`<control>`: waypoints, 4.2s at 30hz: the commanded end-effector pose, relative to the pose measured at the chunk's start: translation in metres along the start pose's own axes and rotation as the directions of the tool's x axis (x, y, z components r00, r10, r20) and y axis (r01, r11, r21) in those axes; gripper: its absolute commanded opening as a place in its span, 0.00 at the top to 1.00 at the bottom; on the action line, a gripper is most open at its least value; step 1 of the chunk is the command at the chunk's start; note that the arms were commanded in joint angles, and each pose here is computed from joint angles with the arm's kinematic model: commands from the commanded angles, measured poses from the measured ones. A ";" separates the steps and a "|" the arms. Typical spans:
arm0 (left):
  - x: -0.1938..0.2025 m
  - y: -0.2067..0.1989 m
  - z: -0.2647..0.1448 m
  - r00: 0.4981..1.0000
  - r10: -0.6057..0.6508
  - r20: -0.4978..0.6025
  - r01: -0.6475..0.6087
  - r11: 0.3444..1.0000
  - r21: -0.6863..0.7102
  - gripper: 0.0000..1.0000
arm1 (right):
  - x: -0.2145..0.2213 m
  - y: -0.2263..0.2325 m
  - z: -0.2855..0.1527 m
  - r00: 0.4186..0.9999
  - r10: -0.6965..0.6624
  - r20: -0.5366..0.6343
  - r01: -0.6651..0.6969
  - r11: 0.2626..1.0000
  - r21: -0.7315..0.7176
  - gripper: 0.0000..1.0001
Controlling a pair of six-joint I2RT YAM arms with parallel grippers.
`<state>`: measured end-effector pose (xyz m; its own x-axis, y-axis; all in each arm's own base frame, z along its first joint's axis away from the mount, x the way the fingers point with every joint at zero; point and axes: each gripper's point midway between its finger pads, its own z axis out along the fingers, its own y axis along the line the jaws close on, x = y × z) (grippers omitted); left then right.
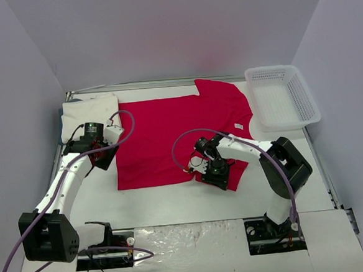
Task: Fold and stack the t-shirts
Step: Grap the side of the flattened tshirt closest away from the robot with both arms
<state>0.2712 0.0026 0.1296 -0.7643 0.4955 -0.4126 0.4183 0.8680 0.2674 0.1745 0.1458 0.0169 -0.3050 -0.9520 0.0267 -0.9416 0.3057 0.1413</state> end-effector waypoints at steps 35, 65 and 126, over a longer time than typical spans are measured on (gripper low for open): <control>-0.002 -0.003 -0.002 0.999 -0.021 0.027 0.020 1.000 0.020 0.61 | -0.005 -0.031 -0.070 0.999 -0.030 0.014 0.029 0.997 0.073 1.00; -0.006 -0.009 0.010 1.000 -0.007 -0.010 0.007 0.998 0.068 0.61 | -0.074 -0.177 -0.067 0.983 0.119 0.141 -0.148 0.966 0.212 0.66; 0.010 0.002 0.017 0.997 -0.002 -0.074 0.002 1.000 -0.003 0.61 | -0.032 -0.144 -0.022 0.956 -0.209 0.207 0.112 0.909 0.400 0.69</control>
<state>0.2729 0.0046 0.1101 -0.7922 0.4958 -0.3557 0.4302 0.8672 0.2507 0.3268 0.1279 0.0218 -0.1365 -0.9677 -0.2121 -0.9353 0.1964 -0.2945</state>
